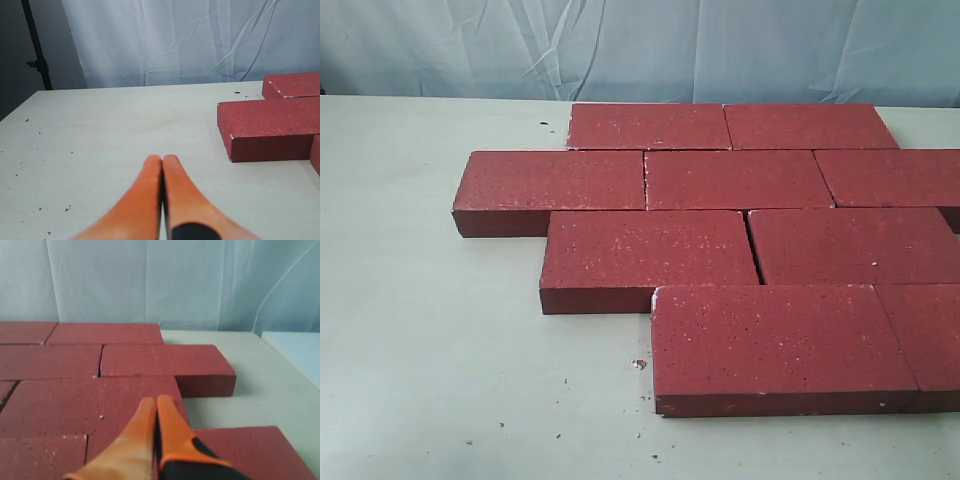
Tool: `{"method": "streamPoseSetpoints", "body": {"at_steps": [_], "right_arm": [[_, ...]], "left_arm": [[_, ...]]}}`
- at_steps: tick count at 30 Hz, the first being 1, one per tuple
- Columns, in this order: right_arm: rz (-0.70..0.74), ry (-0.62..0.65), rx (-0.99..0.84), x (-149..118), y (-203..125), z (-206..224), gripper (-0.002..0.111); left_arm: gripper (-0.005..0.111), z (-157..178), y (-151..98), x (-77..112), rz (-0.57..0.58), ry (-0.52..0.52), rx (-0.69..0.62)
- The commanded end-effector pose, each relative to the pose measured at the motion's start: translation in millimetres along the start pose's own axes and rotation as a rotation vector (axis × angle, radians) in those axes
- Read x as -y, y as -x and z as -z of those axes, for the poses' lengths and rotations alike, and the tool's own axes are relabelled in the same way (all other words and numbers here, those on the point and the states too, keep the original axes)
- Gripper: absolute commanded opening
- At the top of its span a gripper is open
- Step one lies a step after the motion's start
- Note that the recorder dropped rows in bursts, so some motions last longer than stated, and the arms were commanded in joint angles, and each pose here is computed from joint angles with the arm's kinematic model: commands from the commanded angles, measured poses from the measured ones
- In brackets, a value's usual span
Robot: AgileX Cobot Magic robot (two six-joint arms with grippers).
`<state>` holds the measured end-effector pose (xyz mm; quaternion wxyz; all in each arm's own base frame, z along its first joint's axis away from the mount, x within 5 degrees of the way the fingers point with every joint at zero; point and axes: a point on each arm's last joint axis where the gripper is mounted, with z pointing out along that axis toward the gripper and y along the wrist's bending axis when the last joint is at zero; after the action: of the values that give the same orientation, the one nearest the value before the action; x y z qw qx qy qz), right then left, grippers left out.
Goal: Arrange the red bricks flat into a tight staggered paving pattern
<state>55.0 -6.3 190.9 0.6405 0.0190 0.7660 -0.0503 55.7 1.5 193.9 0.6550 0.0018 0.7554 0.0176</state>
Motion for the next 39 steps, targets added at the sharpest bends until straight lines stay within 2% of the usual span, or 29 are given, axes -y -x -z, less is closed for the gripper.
{"method": "streamPoseSetpoints", "body": {"at_steps": [1,39], "right_arm": [[-0.003,-0.005,-0.039,0.2,-5.1,0.1,-0.001],[-0.016,0.006,-0.041,-0.6,-5.3,0.1,-0.001]], "left_arm": [[0.0,0.0,-0.8,0.1,0.003,-0.001,0.007],[0.0,0.0,-0.8,0.1,0.003,-0.001,0.007]]}}
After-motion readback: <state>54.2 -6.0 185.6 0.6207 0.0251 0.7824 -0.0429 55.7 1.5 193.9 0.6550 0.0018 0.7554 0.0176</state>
